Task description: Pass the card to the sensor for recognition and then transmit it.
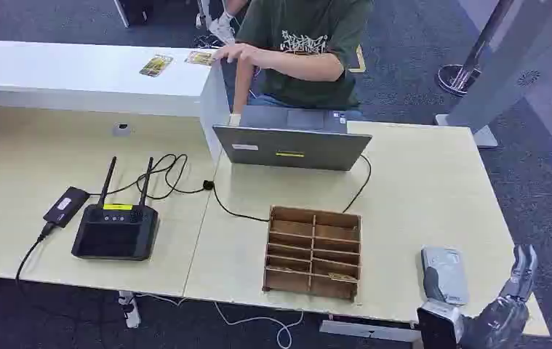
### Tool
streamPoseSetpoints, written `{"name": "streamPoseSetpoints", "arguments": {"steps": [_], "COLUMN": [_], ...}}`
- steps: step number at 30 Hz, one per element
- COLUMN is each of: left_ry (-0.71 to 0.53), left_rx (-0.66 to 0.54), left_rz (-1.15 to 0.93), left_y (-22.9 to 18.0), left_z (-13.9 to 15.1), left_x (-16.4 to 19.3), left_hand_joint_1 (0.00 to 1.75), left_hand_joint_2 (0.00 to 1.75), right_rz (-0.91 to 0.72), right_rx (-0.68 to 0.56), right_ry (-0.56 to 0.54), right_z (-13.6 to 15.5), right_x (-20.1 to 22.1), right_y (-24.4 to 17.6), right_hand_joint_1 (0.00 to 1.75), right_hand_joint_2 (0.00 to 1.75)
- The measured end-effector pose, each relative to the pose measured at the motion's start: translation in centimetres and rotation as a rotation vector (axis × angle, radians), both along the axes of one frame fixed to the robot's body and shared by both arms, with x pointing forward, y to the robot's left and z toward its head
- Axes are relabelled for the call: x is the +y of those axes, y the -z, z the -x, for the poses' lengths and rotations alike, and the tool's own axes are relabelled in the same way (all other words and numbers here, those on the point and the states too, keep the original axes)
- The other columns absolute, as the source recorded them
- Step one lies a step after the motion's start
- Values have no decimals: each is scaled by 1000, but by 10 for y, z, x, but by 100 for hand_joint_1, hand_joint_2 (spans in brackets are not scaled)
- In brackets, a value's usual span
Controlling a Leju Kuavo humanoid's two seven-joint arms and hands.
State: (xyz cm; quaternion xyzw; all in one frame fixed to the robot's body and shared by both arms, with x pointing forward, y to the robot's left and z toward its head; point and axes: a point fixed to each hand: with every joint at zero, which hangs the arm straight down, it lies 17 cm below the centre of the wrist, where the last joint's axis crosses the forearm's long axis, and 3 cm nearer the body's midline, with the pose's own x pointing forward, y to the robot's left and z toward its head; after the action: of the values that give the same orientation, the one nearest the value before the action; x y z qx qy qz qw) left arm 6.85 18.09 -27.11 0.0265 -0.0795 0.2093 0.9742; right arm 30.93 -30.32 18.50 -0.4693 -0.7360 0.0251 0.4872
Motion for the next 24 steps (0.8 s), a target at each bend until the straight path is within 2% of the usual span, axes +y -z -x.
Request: {"name": "streamPoseSetpoints", "arguments": {"steps": [12, 24], "left_ry": [0, 0], "left_rx": [-2, -2], "left_rz": [-3, -3], "left_y": [0, 0], "left_z": [0, 0], "left_x": [0, 1], "left_hand_joint_1": [0, 0], "left_hand_joint_2": [0, 0], "right_rz": [139, 207], "right_rx": [-20, -30], "right_ry": [64, 116], "right_z": [4, 7], "right_x": [-13, -25], "right_y": [-24, -40], "right_hand_joint_1": [0, 0], "right_hand_joint_2": [175, 175]}}
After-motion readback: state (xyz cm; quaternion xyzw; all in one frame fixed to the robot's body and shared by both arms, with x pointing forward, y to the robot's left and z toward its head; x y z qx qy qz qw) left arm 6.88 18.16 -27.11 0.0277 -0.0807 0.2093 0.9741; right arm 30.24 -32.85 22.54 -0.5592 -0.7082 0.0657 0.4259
